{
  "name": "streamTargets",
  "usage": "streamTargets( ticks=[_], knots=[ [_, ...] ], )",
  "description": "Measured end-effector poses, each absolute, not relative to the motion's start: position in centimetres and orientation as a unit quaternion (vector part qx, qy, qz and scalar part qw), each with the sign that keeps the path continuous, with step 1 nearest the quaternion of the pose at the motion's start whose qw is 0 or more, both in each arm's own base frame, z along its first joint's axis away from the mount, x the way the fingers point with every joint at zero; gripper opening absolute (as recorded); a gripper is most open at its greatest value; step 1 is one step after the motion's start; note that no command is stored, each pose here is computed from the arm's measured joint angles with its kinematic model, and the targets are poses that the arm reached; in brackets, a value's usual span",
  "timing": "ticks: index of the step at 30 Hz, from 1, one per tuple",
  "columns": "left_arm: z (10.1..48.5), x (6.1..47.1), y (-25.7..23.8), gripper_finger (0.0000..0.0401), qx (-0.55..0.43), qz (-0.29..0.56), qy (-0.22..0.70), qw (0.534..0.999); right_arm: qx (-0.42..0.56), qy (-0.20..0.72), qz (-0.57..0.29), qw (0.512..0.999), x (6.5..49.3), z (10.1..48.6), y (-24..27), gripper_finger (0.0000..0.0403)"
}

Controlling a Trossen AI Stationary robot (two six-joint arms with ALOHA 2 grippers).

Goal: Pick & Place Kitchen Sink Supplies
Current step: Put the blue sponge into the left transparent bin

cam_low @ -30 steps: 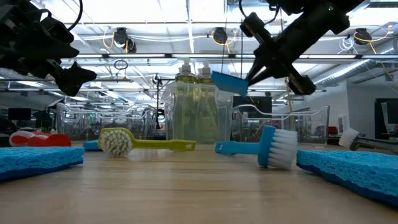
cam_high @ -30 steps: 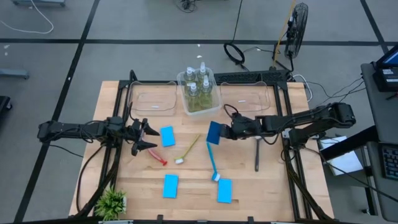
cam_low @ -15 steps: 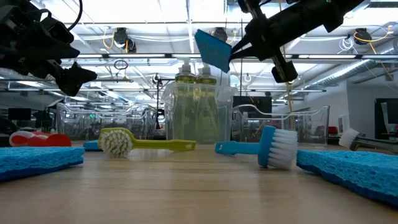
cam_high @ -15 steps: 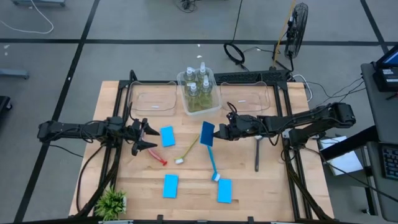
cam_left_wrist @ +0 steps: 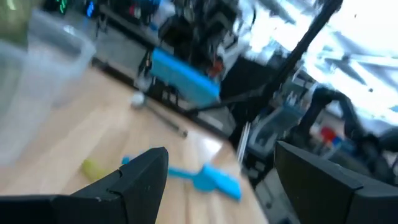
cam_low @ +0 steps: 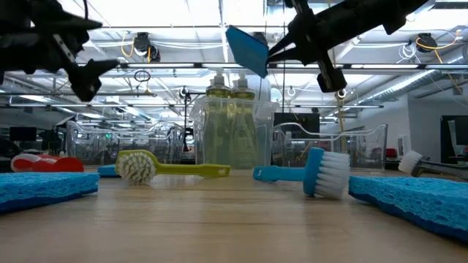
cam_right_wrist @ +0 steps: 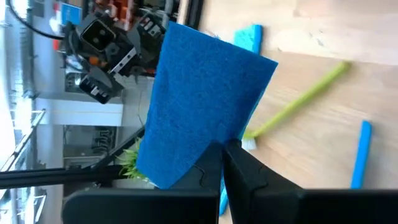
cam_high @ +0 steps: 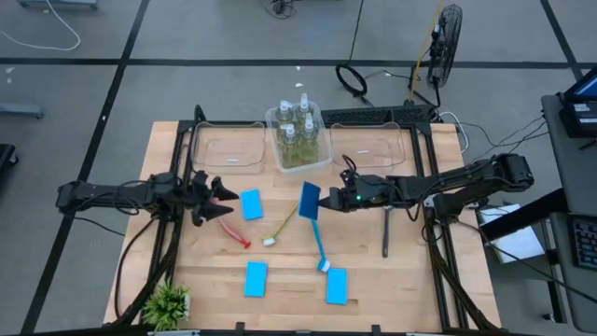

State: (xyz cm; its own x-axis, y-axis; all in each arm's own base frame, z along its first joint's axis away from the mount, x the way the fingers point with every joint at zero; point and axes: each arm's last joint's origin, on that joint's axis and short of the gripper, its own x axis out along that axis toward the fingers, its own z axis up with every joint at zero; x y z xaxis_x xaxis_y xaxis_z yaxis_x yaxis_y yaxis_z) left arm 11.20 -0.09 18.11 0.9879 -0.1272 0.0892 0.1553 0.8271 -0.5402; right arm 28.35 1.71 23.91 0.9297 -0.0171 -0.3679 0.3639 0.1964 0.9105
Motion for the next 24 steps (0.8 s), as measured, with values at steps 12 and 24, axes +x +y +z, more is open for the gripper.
streamTargets(
  ticks=[12,24],
  knots=[
    [20.3,10.8,-0.1,0.0296,-0.324,-0.107,-0.131,0.931,0.591,0.107,-0.103,0.793,28.6,24.7,2.1,0.0000],
    [20.1,11.0,0.2,0.0296,-0.413,-0.069,-0.131,0.898,0.550,0.051,-0.094,0.828,28.7,25.6,2.8,0.0000]
  ],
)
